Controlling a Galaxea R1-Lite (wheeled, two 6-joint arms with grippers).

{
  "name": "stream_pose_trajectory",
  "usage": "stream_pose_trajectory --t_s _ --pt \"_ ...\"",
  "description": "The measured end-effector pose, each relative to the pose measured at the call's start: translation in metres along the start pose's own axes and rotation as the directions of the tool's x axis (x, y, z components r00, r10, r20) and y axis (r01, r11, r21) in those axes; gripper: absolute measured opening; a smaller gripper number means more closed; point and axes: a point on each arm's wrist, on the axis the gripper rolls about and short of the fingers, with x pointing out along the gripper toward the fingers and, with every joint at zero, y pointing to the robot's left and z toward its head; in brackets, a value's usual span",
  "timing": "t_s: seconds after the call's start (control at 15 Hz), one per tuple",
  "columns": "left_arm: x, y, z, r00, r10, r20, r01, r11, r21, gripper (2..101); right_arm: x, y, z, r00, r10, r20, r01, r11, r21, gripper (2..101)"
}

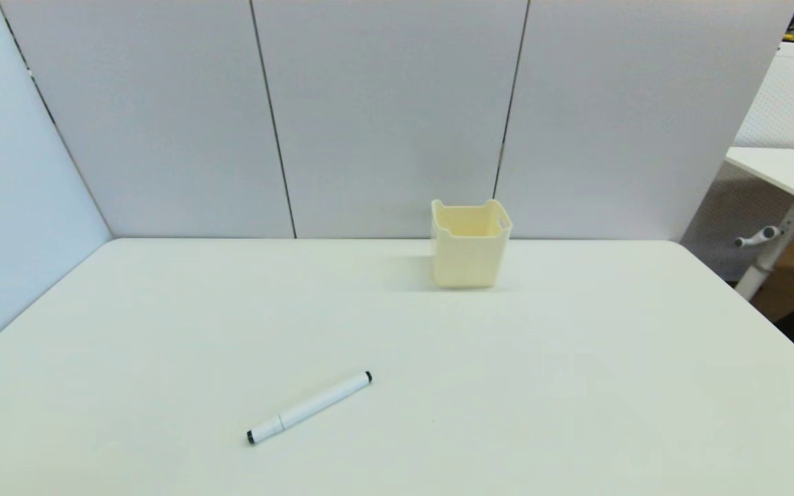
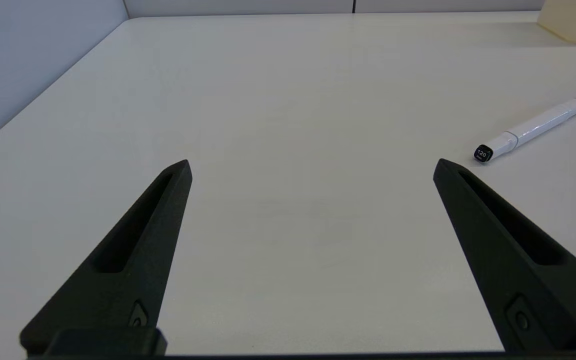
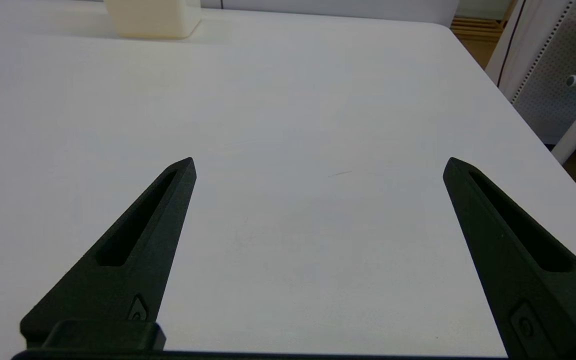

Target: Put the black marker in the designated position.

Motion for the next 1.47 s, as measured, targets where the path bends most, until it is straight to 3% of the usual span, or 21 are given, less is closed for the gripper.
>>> stream_pose_trajectory --t_s 0.67,0.87,1.0,1.2,1.33,1.47 --pt "0.0 0.0 0.0 1.0 0.0 0.0 0.0 1.0 0.0 97.8 0.0 0.0 0.0 1.0 0.0 0.0 0.0 1.0 0.0 98.0" --pt "0.0 0.0 0.0 1.0 -0.001 0.0 0.001 1.0 0.0 97.8 0.002 0.0 0.005 0.999 0.013 -0.035 -0.013 1.0 -0.022 98.0" --pt "0.0 0.0 0.0 1.0 0.0 0.0 0.0 1.0 0.0 97.8 0.003 0.0 0.022 0.995 0.074 -0.069 -0.076 0.997 -0.027 98.0" --pt "0.0 0.0 0.0 1.0 0.0 0.0 0.0 1.0 0.0 97.8 0.009 -0.001 0.067 0.971 0.195 -0.136 -0.199 0.98 -0.017 98.0" --pt "0.0 0.0 0.0 1.0 0.0 0.0 0.0 1.0 0.0 97.8 0.023 -0.002 0.092 0.94 0.255 -0.226 -0.268 0.963 -0.025 98.0" --pt "0.0 0.0 0.0 1.0 0.0 0.0 0.0 1.0 0.0 97.8 0.044 0.0 0.113 0.894 0.319 -0.313 -0.351 0.935 -0.048 98.0"
